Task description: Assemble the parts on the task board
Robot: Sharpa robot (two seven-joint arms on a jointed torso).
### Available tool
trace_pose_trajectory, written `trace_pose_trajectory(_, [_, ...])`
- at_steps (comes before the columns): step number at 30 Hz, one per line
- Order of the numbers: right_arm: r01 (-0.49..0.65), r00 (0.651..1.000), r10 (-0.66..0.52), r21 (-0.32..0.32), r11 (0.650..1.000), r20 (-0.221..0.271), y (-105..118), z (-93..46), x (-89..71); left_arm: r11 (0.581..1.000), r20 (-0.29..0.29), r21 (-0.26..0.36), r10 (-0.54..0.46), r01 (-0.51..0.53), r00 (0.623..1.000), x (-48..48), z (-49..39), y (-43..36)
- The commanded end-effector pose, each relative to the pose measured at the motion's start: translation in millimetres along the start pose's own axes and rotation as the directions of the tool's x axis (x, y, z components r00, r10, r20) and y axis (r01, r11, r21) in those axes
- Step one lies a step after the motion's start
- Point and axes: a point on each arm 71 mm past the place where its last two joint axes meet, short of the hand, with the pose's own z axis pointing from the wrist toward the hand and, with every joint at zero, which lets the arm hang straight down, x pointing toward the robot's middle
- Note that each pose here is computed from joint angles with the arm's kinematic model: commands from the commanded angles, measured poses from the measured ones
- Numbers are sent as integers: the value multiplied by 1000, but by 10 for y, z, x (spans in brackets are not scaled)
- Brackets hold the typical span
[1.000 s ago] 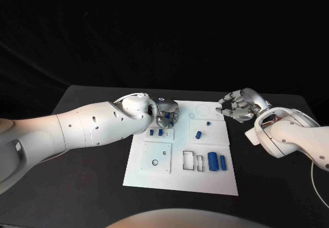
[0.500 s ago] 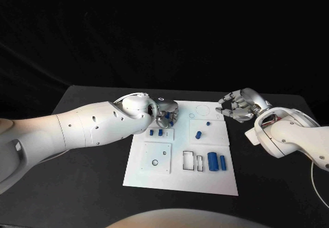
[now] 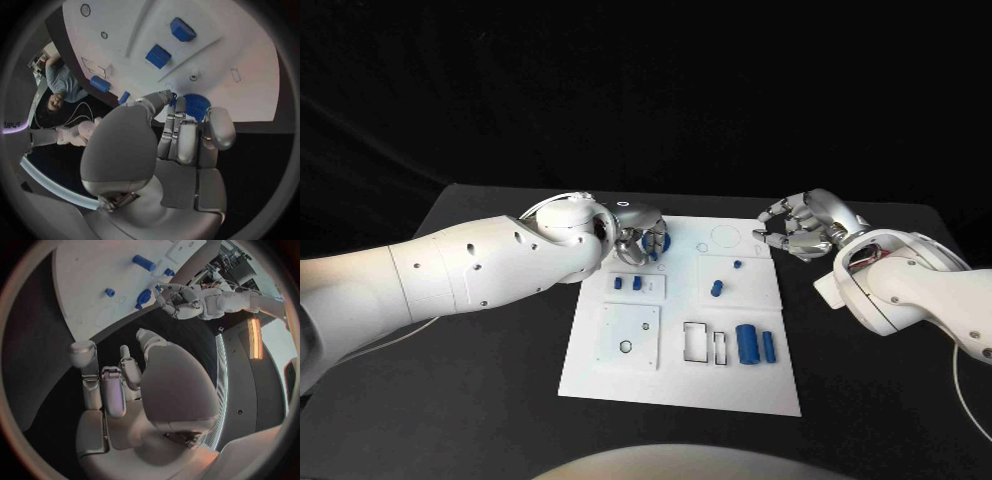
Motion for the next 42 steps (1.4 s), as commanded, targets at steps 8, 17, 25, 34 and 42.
trace_pose_trajectory(8, [10, 1000, -10, -8, 1000, 1, -3, 1, 3, 996, 14, -17, -83, 84, 996, -73, -160, 90])
trace_pose_trajectory(17, [11, 1000, -11, -7, 1000, 1, -8, 0, 4, 994, -25, -59, -89, 87, 996, -42, -259, 215])
trace_pose_trajectory(25, [10, 1000, -10, -7, 1000, 0, -5, 2, 10, 994, -38, -78, -84, 81, 996, -28, -267, 269])
trace_pose_trajectory(34, [10, 1000, -10, -7, 1000, -1, -4, 0, 12, 993, -51, -87, -81, 77, 995, -12, -237, 297])
trace_pose_trajectory(42, [10, 1000, -10, -7, 1000, -1, -5, -3, 11, 992, -69, -100, -79, 72, 994, 3, -231, 323])
